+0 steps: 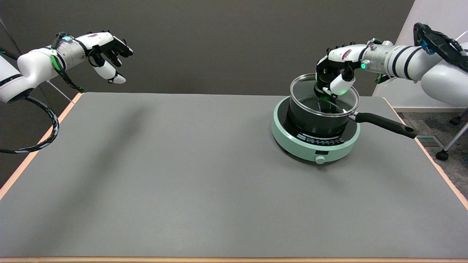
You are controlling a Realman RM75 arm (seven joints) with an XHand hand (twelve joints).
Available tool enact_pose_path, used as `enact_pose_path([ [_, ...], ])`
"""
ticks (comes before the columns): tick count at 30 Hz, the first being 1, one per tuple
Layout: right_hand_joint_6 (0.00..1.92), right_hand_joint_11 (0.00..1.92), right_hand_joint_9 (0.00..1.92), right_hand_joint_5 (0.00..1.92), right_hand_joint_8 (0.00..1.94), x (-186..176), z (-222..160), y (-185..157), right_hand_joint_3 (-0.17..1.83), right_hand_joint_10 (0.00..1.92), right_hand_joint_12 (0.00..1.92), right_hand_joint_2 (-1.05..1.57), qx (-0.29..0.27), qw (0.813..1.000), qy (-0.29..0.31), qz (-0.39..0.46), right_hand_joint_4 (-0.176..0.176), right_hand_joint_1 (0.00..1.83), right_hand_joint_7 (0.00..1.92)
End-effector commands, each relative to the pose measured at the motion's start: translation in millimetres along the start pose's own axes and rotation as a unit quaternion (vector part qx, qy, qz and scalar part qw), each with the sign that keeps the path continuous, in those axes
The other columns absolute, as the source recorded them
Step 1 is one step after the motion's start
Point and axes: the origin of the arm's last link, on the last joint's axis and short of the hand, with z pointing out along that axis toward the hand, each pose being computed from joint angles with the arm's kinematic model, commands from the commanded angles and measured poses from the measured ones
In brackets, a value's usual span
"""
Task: Pick up the pot lid.
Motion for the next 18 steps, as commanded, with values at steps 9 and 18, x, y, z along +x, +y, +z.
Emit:
enact_pose_path([
  [9,1.66,0.1,0.53,0.54,1.14,-1.0,1.1,1.8,0.25,1.34,1.52,1.25,0.001,1.0,0.006,0.002,0.081,0.82,0.5],
  [18,1.75,0.16,0.53,0.42,1.71,-0.9,1.6,1.3,0.18,1.63,1.62,1.32,0.005,1.0,0.012,0.002,-0.009,1.03,0.59],
])
